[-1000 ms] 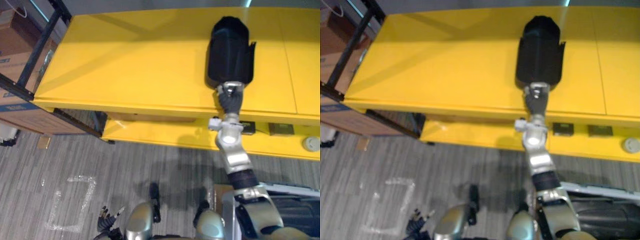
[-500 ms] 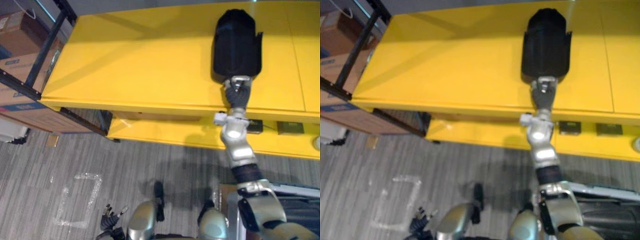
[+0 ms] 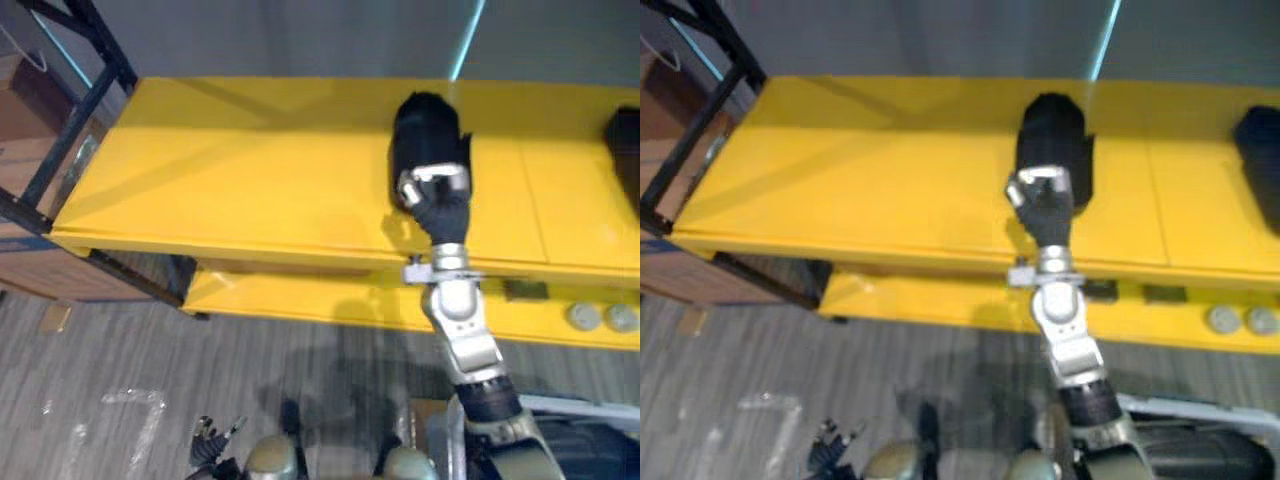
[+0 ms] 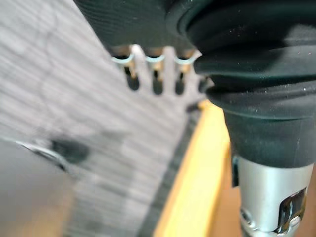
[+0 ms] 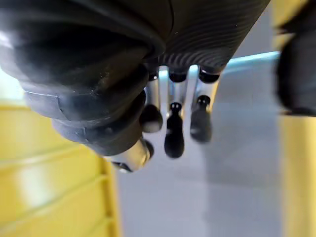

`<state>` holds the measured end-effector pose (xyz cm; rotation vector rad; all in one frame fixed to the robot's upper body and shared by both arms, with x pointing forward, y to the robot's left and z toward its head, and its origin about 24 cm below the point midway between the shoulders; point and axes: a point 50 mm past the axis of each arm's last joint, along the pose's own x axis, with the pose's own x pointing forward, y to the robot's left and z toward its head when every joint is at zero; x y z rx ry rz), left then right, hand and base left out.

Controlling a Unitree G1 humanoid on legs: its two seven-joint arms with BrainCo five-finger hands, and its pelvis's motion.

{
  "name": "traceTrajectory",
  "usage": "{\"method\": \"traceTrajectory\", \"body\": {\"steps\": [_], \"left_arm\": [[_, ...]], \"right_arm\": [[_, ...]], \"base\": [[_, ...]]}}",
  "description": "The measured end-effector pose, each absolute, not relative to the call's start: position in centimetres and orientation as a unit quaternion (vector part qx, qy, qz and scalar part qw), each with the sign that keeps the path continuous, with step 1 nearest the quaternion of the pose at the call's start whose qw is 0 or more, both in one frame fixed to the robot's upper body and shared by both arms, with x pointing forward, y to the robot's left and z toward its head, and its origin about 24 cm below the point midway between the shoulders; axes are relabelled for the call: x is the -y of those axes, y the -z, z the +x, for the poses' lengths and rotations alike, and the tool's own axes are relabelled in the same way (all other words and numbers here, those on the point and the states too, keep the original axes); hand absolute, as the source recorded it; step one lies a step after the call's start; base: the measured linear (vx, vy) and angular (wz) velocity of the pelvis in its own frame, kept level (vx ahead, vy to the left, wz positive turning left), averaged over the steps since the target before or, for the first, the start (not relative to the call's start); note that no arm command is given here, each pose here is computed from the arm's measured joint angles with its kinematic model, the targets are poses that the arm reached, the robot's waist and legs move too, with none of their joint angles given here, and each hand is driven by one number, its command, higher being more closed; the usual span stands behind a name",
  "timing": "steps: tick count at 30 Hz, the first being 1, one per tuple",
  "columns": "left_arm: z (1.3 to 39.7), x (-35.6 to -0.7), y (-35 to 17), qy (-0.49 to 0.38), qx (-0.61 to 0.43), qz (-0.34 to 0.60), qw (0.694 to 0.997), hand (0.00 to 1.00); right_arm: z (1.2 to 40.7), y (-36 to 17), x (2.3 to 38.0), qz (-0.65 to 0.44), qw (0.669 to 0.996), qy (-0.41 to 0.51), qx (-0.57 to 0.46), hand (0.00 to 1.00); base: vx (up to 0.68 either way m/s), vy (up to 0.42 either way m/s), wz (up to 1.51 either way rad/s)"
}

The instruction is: Walk over and take plastic housings, then place them on the shelf

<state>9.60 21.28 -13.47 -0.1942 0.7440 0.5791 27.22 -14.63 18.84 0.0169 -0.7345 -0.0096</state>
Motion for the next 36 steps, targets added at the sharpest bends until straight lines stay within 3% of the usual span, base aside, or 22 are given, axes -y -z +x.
{"method": "traceTrajectory", "body": {"steps": [4,11,15,19,29,32,36], "left_arm": [[9.3,-21.4,13.6,-0.286,-0.364,-0.094,0.881,0.00],[7.9,-21.3,14.4,-0.292,-0.395,-0.091,0.866,0.00],[6.4,-20.8,15.2,-0.302,-0.427,-0.106,0.846,0.00],[4.6,-20.8,15.6,-0.306,-0.455,-0.103,0.830,0.00],[6.2,-21.8,15.4,-0.254,-0.460,-0.052,0.849,0.00],[6.3,-21.8,15.6,-0.240,-0.480,-0.046,0.842,0.00],[3.7,-22.0,16.3,-0.261,-0.524,-0.057,0.809,0.00]], "right_arm": [[25.7,-17.8,18.5,0.011,0.935,0.078,0.345,0.00],[21.4,-7.9,24.1,0.028,0.954,0.254,0.154,0.00],[17.4,-2.3,27.3,0.015,0.928,0.370,0.037,0.00],[14.3,-1.8,29.7,0.011,0.897,0.440,0.042,0.00],[13.7,-1.0,28.3,0.084,0.912,0.399,0.053,0.00],[14.8,-1.1,27.4,0.100,0.921,0.372,0.059,0.00],[18.0,-2.3,25.5,0.133,0.939,0.305,0.093,0.00]], "base": [[0.01,0.036,-0.23],[-0.08,0.004,-0.28],[-0.16,0.000,-0.22],[-0.08,0.023,-0.34],[0.02,0.028,-0.31],[0.08,0.031,-0.37],[0.13,0.003,-0.88]]}}
